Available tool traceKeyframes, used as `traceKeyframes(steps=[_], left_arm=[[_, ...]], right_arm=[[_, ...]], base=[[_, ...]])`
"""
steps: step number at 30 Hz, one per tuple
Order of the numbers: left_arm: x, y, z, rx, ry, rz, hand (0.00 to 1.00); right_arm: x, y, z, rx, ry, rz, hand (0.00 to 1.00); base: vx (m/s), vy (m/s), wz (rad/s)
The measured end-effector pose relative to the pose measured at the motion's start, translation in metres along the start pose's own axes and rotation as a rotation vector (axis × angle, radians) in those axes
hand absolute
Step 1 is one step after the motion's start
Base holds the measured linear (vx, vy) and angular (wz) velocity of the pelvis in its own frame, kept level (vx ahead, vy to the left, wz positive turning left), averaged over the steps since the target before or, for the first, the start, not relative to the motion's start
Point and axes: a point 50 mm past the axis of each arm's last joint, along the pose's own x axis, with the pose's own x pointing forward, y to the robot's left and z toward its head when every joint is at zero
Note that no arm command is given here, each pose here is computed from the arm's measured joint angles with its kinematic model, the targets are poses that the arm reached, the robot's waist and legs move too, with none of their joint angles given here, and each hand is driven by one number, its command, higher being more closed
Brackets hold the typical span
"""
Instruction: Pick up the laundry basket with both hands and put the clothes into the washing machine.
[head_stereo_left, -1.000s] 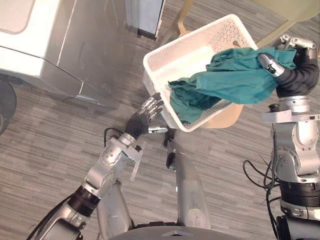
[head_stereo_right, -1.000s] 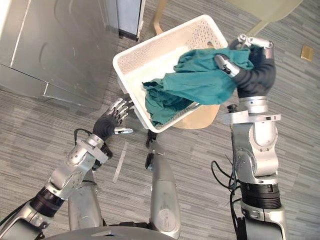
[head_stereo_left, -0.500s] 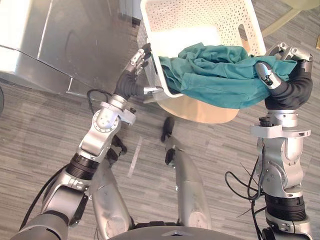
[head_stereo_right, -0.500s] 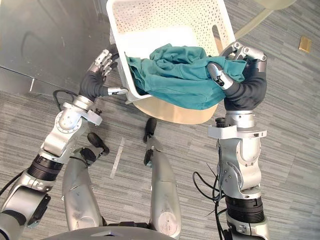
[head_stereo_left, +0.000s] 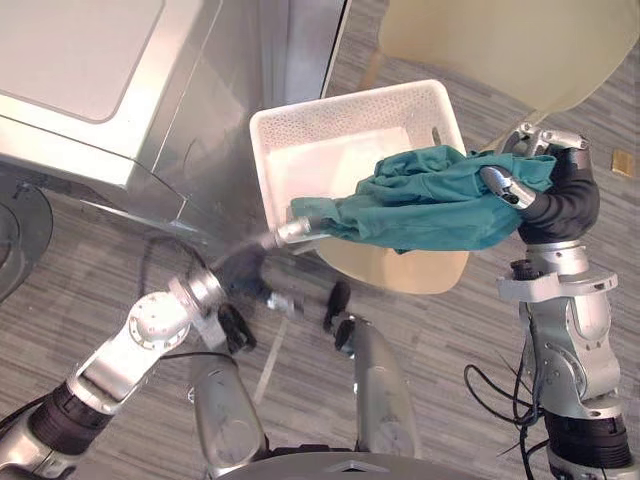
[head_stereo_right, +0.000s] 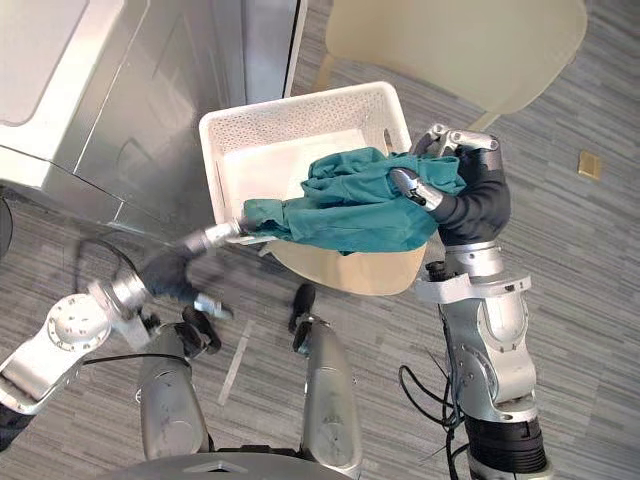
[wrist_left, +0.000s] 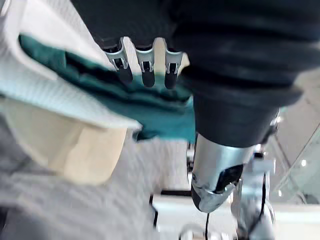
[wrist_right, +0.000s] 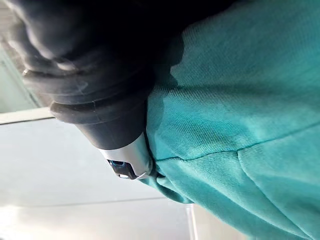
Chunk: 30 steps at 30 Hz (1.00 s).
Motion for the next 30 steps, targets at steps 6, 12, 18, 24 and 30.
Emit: traceKeyframes(steps=[6,12,18,24,30], left_arm=[[0.014,-0.019,0.006,-0.049,-0.066,-0.099,0.00],[0.038,0.008,0.040,-0.046,-0.321,0.313,0.00],[0.049,0.011,0.048,-0.034,-0.383,0.502,0.00],[0.058,0.010,0.029,-0.008,-0.286,0.548,0.00],[0.070,-0.007,0.015,-0.005,-0.216,0.413,0.00]], right_arm=[[-0.001,0.008,-0.007,0.056,0.001,-0.003,1.00],[-0.002,0.009,-0.008,0.097,-0.033,-0.051,1.00],[-0.002,0.004,-0.005,0.079,-0.044,-0.094,1.00],[0.001,-0.021,-0.010,0.016,-0.017,-0.170,1.00],[0.012,-0.031,-0.009,-0.036,0.017,-0.136,1.00]], base=[[-0.06,-0.015,-0.04],[0.00,-0.018,0.08],[0.02,-0.034,0.15],[0.03,-0.005,0.16],[0.03,0.013,0.01]])
